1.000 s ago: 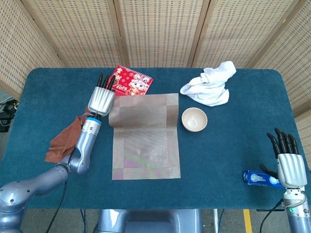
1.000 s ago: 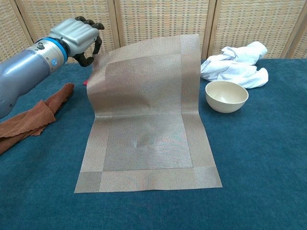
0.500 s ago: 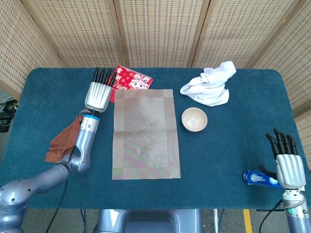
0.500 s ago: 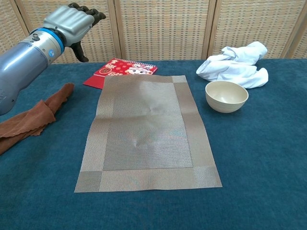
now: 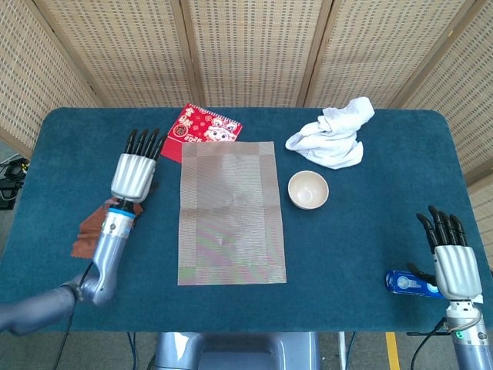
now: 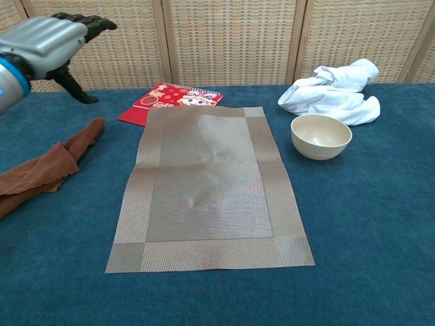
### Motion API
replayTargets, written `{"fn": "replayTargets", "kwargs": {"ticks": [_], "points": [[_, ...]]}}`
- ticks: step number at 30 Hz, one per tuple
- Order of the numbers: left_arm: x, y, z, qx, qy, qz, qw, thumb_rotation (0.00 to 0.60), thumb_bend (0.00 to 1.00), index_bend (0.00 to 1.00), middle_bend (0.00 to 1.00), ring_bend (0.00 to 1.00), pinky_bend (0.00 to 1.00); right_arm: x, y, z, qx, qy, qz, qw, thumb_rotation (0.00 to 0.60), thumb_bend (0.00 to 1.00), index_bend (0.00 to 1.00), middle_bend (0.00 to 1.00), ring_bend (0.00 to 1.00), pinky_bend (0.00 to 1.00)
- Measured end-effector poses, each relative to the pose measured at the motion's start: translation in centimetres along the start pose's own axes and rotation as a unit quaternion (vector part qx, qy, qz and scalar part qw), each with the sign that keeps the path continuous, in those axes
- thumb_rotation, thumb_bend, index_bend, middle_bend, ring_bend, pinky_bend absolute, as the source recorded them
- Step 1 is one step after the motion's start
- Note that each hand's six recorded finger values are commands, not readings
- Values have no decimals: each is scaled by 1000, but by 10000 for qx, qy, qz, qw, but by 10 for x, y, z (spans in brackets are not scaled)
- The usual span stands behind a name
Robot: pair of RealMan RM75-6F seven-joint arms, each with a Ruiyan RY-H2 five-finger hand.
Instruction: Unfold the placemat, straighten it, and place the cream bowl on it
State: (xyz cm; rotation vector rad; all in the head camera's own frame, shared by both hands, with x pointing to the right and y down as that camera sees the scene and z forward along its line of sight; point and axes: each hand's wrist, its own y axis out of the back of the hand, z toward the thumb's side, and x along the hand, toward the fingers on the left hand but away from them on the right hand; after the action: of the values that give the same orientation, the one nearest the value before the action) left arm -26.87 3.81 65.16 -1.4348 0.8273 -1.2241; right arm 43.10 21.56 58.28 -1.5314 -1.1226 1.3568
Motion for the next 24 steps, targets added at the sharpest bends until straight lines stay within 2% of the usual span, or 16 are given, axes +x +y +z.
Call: {"fn": "replayTargets", "kwargs": {"ticks": [7,14,20,24], "points": [[-72,13,-42,-312,272,-118,9991,600,122,0,0,0,0,3,-5,14,-5,231,97,9997,600,140,126,0,0,0],[-148,23,-84,-391,789,-322,9956,600,122,0,0,0,0,10,-6,25,-56,452,127,9989,600,140,126,0,0,0],[-191,27,-112,-536,1179,-399,9908,600,122,0,0,0,0,16,-8,33,-66,635,184,9978,600,140,130,0,0,0],[-206,32,-120,-564,1235,-313,9902,600,122,0,0,0,0,21,-12,42,-50,828,236,9963,600,140,139,0,0,0]]}}
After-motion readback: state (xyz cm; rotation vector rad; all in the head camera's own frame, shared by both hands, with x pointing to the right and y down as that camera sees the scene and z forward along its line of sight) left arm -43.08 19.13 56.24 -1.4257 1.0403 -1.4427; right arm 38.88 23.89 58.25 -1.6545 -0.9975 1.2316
